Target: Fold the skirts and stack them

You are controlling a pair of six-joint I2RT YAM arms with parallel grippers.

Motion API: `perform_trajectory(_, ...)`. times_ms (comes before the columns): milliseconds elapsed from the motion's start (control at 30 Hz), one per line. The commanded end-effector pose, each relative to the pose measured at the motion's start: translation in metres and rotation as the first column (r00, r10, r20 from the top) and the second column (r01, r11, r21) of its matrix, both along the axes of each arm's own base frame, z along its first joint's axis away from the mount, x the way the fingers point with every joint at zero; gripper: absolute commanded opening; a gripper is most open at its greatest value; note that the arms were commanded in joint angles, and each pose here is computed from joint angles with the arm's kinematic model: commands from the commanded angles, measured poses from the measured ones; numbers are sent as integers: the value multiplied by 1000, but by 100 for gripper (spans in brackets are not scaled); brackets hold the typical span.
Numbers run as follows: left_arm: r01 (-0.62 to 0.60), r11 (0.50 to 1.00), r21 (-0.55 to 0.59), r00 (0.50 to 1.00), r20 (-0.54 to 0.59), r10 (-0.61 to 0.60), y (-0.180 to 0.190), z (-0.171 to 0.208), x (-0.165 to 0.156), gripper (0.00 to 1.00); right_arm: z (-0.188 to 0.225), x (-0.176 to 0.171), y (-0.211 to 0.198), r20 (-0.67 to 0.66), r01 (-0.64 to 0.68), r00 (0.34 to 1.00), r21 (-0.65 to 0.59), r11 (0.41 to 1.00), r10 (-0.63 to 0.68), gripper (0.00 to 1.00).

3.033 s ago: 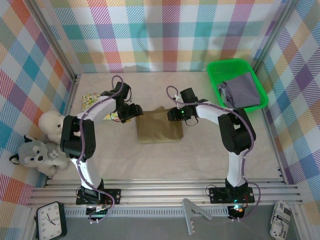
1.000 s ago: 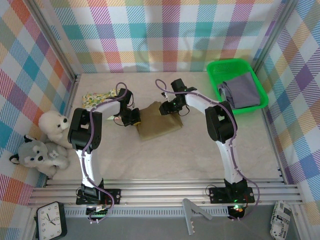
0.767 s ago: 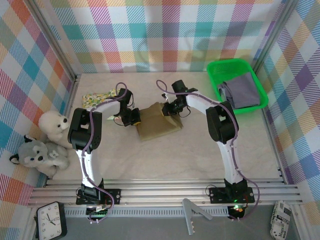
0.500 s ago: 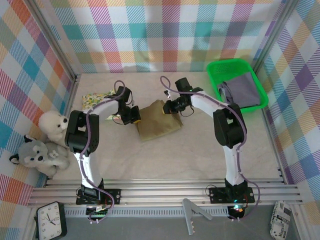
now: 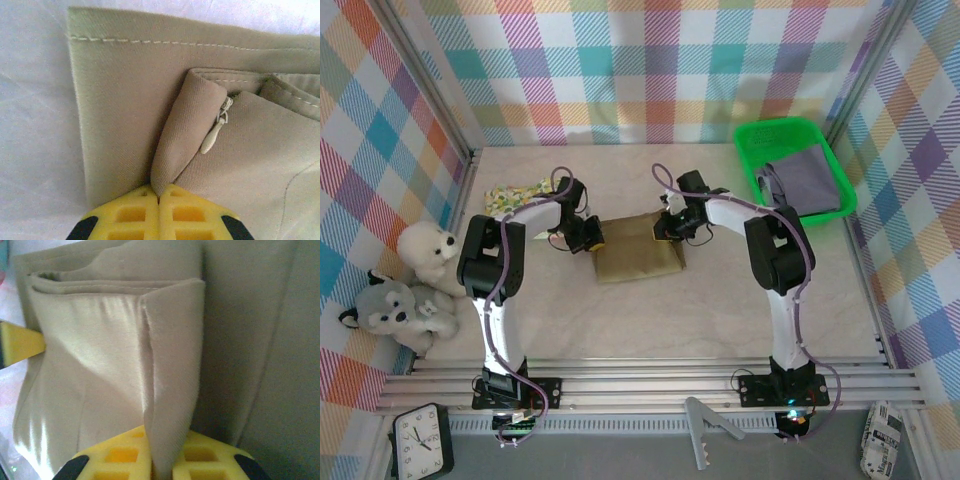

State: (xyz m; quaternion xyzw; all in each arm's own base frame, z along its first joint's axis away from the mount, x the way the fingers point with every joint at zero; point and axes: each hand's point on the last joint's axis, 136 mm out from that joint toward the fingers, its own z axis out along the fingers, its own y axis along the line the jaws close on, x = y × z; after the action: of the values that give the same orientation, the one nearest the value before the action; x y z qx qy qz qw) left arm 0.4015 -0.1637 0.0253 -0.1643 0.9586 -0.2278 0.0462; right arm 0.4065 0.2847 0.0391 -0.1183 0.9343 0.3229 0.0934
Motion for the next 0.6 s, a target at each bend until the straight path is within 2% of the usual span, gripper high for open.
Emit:
perform_trajectory(0, -55, 994, 90, 997, -45, 59, 19, -15, -8, 0, 18, 19, -14, 59, 67, 996, -66, 996, -63, 31)
perform_trajectory(67, -56, 994, 95, 997, -39, 60, 20, -13, -8, 0, 28, 24, -25, 92, 129, 989, -117, 985, -119, 41)
perform_trajectory(167, -54, 994, 94, 998, -37, 58, 20, -10, -7, 0, 54, 24, -35, 160, 205, 970, -122, 971, -185, 44)
perform_trajectory(200, -54, 994, 94, 998, -37, 58, 20, -10, -7, 0, 60, 21, -32, 168, 204, 968, -102, 974, -185, 42)
perform_trajectory(233, -55, 994, 95, 997, -39, 59, 20, -10, -7, 0, 66, 17, -26, 172, 188, 970, -74, 979, -173, 24)
perform_trajectory(267, -55, 994, 94, 998, -38, 59, 20, -9, -6, 0, 70, 12, -19, 162, 165, 975, -49, 985, -155, 11)
perform_trajectory(367, -58, 994, 91, 997, -41, 62, 19, -8, -6, 0, 66, 6, -3, 140, 130, 983, -45, 991, -122, 2)
perform_trajectory(567, -53, 996, 71, 997, -48, 56, 15, -6, -4, 0, 37, 23, 17, 81, 177, 982, -80, 981, -171, 0)
